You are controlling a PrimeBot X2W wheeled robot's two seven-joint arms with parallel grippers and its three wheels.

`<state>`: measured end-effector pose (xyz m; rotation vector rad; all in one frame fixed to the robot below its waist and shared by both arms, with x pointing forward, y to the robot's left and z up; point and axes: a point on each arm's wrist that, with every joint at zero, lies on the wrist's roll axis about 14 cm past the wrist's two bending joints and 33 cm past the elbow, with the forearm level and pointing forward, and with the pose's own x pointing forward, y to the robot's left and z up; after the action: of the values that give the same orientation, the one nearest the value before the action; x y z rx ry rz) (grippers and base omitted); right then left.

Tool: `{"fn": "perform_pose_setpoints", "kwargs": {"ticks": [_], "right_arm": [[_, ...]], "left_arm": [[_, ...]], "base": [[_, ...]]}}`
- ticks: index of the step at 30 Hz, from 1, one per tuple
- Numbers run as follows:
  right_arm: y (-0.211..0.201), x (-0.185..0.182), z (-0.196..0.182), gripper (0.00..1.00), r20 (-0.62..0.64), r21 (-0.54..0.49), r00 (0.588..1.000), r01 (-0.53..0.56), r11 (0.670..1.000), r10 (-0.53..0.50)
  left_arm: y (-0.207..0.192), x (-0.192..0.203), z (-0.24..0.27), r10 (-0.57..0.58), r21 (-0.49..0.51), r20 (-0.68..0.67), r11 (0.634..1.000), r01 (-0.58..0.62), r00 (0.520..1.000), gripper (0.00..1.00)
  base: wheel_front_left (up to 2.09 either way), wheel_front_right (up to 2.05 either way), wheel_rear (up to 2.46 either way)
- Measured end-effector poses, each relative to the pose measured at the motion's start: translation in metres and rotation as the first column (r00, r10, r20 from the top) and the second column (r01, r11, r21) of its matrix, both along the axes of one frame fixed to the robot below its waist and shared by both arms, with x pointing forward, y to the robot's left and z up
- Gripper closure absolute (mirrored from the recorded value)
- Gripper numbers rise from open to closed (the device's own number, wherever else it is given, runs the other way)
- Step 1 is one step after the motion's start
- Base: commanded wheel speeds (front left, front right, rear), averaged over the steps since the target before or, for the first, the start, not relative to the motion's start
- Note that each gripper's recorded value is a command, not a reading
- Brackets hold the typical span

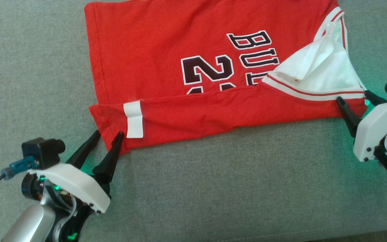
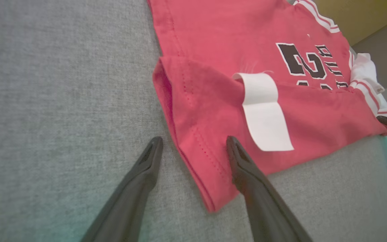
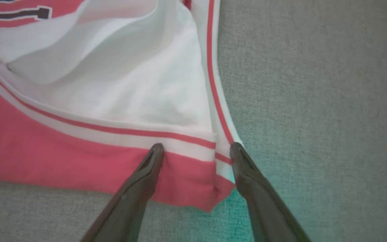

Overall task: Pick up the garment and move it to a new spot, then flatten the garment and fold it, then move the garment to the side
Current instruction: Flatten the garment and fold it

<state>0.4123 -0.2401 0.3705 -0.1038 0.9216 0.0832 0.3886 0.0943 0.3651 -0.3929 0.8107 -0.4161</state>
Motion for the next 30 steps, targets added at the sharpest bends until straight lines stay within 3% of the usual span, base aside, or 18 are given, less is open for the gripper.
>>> {"fn": "perform_pose_setpoints", "kwargs": {"ticks": [2,3,4,5,6,7,8,18,22,30], "right_arm": [[0.000,-0.002,-0.002,0.00,-0.014,0.003,1.000,-0.004,1.000,0.004],[0.000,-0.002,-0.002,0.00,-0.014,0.003,1.000,-0.004,1.000,0.004],[0.000,-0.003,-0.003,0.00,-0.023,0.002,1.000,-0.005,1.000,0.006],[0.000,-0.004,-0.004,0.00,-0.032,0.006,0.999,-0.006,1.000,0.006],[0.001,-0.005,-0.005,0.12,-0.043,0.010,0.999,-0.005,1.000,0.005],[0.001,-0.006,-0.007,0.67,-0.051,0.013,0.999,-0.005,1.000,0.006],[0.001,-0.006,-0.007,1.00,-0.054,0.019,0.999,-0.004,1.000,0.005],[-0.002,-0.017,0.005,1.00,-0.074,0.093,0.997,0.041,0.995,-0.034],[-0.018,-0.050,0.013,1.00,-0.140,0.077,0.990,0.043,0.996,-0.032],[-0.027,-0.118,0.010,1.00,-0.291,0.082,0.956,0.065,0.994,-0.039]], "left_arm": [[-0.002,-0.001,-0.001,-0.012,-0.002,-0.007,1.000,0.012,1.000,0.11],[-0.002,-0.001,-0.001,-0.012,-0.002,-0.007,1.000,0.012,1.000,0.21],[-0.004,-0.001,-0.001,-0.021,-0.005,-0.007,1.000,0.021,1.000,0.43],[-0.005,-0.001,-0.001,-0.029,-0.005,-0.010,1.000,0.029,1.000,0.58],[-0.006,-0.001,-0.002,-0.035,-0.005,-0.015,0.999,0.035,0.999,0.91],[-0.007,-0.002,-0.003,-0.044,-0.003,-0.021,0.999,0.044,0.999,1.00],[-0.010,-0.004,-0.005,-0.061,-0.006,-0.028,0.998,0.061,0.998,1.00],[-0.005,-0.020,0.004,-0.180,0.018,-0.065,0.983,0.181,0.982,1.00],[0.011,-0.049,0.009,-0.221,0.046,-0.125,0.973,0.228,0.967,1.00],[0.009,-0.108,0.010,-0.238,-0.030,-0.250,0.971,0.238,0.938,1.00]], "base": [[0.00,0.00,0.00],[0.00,0.00,0.00],[0.00,0.00,0.00],[0.00,0.00,0.00],[0.00,0.00,0.00],[0.00,0.00,0.00],[0.00,0.00,0.00],[0.00,0.00,0.00],[0.00,0.00,0.00],[0.00,0.00,0.00]]}}
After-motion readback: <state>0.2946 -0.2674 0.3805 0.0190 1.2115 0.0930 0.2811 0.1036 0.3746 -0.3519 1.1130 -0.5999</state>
